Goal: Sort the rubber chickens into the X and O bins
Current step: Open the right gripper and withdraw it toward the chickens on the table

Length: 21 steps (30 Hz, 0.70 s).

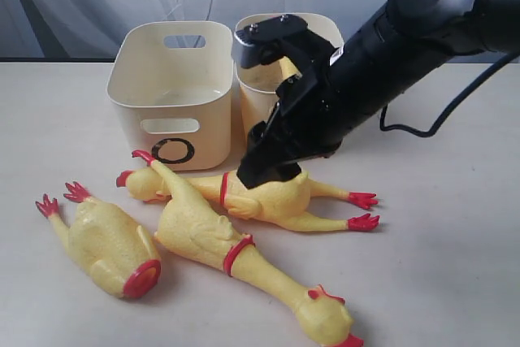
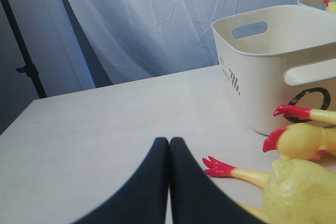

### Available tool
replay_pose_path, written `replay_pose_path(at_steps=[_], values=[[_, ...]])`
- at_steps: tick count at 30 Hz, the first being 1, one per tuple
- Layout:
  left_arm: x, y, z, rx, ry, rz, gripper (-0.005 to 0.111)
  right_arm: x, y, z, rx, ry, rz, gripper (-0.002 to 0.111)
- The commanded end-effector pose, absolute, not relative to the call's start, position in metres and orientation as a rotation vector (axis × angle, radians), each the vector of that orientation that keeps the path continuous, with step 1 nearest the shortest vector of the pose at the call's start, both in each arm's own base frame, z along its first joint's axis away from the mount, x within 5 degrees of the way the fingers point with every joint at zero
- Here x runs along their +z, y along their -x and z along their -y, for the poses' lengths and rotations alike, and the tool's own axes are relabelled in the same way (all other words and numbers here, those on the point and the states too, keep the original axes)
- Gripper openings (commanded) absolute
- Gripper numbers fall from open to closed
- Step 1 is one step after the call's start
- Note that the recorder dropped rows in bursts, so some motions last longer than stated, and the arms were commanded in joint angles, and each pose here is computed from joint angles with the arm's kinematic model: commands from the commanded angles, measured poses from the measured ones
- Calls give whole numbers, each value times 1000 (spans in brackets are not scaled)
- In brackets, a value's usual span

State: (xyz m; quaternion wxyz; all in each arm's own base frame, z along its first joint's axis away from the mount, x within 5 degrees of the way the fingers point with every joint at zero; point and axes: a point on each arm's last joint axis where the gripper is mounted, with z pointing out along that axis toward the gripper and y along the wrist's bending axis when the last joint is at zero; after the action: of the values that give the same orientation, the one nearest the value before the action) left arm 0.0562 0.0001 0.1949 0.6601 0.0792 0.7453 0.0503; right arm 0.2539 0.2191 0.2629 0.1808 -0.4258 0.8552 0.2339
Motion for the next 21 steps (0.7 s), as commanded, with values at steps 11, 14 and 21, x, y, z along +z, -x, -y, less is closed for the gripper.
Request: replay_pose_path(at_steps=[11,14,21], values=[[195,-56,0,113,-176,-1676,0,252,-238,-211,670,1382,-2569,58],[195,-56,0,113,-176,-1676,0,243,-234,-214,645,1388,-2561,58],[195,-56,0,113,-176,-1678,0,212,-209,-235,552,1422,-2445,58]])
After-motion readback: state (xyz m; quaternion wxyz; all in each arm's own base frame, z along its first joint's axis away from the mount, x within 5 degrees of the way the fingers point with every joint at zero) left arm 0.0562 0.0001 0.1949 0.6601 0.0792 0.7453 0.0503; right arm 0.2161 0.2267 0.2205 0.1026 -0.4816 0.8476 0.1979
